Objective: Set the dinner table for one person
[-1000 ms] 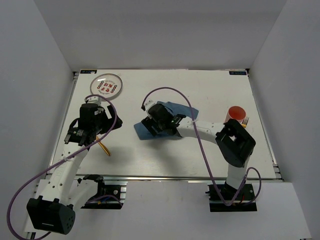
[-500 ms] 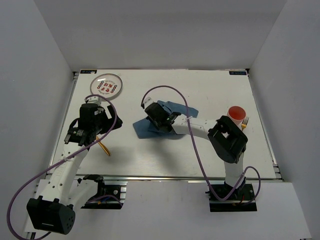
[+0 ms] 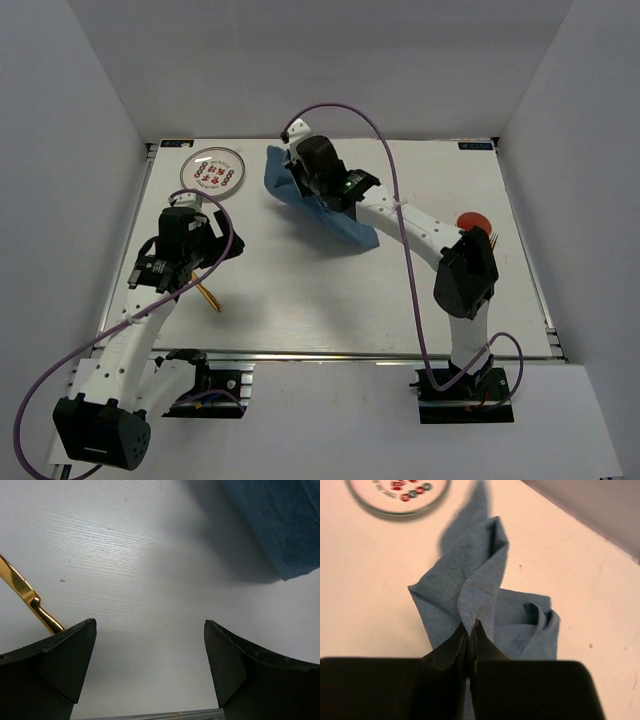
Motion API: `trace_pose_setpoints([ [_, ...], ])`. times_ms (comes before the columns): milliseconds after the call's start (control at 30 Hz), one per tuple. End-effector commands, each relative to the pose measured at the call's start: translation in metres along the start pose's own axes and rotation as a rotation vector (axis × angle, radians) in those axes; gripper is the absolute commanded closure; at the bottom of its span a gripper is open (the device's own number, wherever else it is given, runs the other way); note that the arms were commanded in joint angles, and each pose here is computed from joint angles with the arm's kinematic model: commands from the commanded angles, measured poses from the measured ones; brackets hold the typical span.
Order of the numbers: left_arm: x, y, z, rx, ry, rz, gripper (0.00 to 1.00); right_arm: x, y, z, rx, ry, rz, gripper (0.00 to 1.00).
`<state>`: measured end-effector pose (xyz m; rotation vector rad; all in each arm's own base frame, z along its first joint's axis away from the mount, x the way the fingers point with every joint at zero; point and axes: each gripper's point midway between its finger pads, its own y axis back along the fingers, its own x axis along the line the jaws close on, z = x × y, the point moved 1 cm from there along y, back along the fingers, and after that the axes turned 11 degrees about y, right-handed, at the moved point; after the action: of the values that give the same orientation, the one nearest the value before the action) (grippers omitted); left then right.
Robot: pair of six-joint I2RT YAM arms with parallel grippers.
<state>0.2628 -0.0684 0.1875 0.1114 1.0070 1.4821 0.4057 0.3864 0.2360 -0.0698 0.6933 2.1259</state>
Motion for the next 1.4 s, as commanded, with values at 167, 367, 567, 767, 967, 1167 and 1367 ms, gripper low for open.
trace_pose_setpoints([
  [167,0.025,0.018,0.019,-0.140,0.073,0.155,0.02,0.094,0.025,-0.025,-0.025,0.121,0.465,1.00],
  [367,0.048,0.034,0.032,-0.244,0.153,0.293,0.02,0.136,0.027,-0.073,0.061,0.029,0.556,0.27],
  [567,0.059,0.047,0.034,-0.301,0.213,0.362,0.02,0.137,0.042,-0.064,-0.006,-0.092,0.572,0.12],
  [767,0.044,0.026,0.009,-0.171,0.242,0.264,0.02,0.056,0.015,-0.106,0.210,-0.284,0.090,0.11],
  [967,0.045,-0.019,-0.057,0.079,0.294,0.185,0.02,0.027,0.022,-0.135,0.214,-0.469,0.032,0.11],
  [1167,0.041,-0.028,-0.056,0.084,0.267,0.158,0.02,0.005,0.007,-0.162,0.283,-0.541,-0.029,0.11],
  [1367,0.033,-0.046,-0.049,0.107,0.234,0.142,0.02,0.016,-0.024,-0.164,0.306,-0.571,0.051,0.12],
])
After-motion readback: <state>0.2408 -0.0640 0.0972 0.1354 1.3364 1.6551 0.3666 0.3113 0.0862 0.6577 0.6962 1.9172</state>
